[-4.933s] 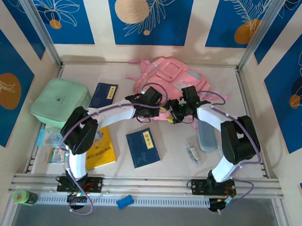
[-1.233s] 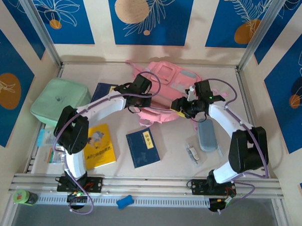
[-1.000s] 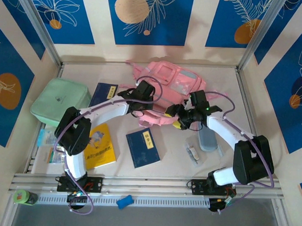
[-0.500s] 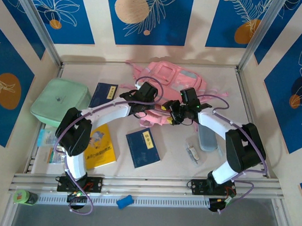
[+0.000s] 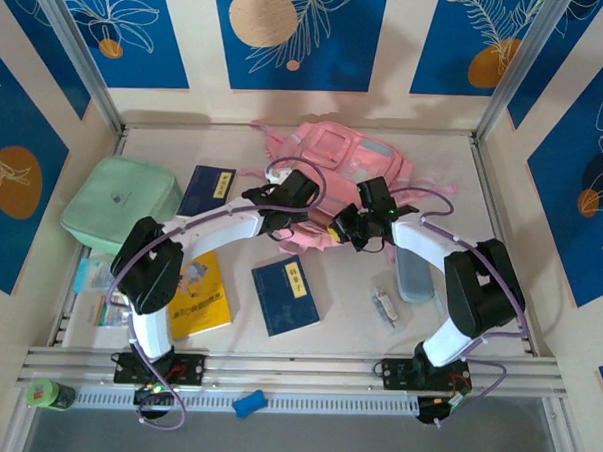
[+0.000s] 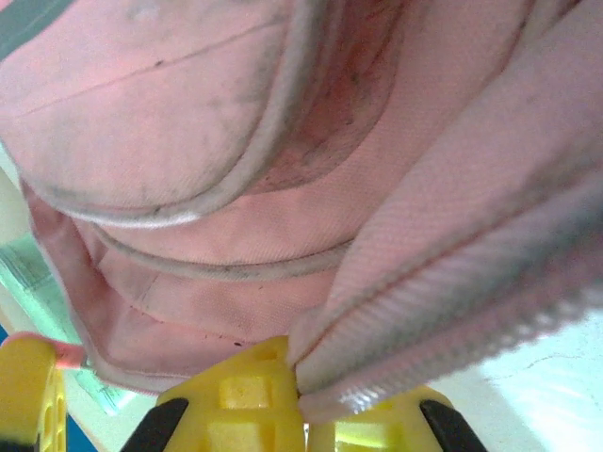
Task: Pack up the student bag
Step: Unzip the student bag at the top-center of the table.
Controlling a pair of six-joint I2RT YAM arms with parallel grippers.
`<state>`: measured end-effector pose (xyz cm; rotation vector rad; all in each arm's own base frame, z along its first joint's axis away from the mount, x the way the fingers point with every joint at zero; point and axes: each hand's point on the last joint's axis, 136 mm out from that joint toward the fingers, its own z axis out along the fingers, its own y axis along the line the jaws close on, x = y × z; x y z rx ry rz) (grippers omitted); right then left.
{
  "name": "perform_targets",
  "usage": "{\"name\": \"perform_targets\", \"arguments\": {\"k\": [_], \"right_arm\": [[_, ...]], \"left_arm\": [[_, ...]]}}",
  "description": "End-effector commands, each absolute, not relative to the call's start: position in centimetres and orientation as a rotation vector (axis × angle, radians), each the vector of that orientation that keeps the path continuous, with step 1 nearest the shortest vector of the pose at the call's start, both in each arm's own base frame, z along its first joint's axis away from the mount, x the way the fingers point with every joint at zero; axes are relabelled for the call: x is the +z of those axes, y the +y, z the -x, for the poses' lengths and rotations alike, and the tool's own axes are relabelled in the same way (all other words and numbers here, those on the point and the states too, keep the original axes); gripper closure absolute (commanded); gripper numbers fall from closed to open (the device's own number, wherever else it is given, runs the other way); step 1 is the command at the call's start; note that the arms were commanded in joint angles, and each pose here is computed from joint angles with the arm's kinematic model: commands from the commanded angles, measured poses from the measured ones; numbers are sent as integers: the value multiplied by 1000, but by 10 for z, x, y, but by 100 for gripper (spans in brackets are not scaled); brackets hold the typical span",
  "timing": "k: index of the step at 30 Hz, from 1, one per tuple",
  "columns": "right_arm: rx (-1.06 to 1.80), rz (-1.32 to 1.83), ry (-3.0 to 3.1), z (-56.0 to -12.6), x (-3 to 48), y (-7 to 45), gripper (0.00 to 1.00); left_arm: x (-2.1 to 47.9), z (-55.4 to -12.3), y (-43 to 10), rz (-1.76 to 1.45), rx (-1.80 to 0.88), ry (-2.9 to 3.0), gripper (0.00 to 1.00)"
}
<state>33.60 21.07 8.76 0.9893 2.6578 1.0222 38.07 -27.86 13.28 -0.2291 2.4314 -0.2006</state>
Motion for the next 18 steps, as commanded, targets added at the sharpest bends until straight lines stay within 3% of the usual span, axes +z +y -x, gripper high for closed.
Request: {"name": "perform_targets", "arguments": {"k": [1, 18], "right_arm": [[922, -888, 2667, -330, 91, 186, 100], [954, -643, 2647, -348, 116, 145, 100]], "left_arm": [[146, -385, -227, 373, -15, 2363, 100], [130, -413, -155, 573, 36, 2377, 100]]}}
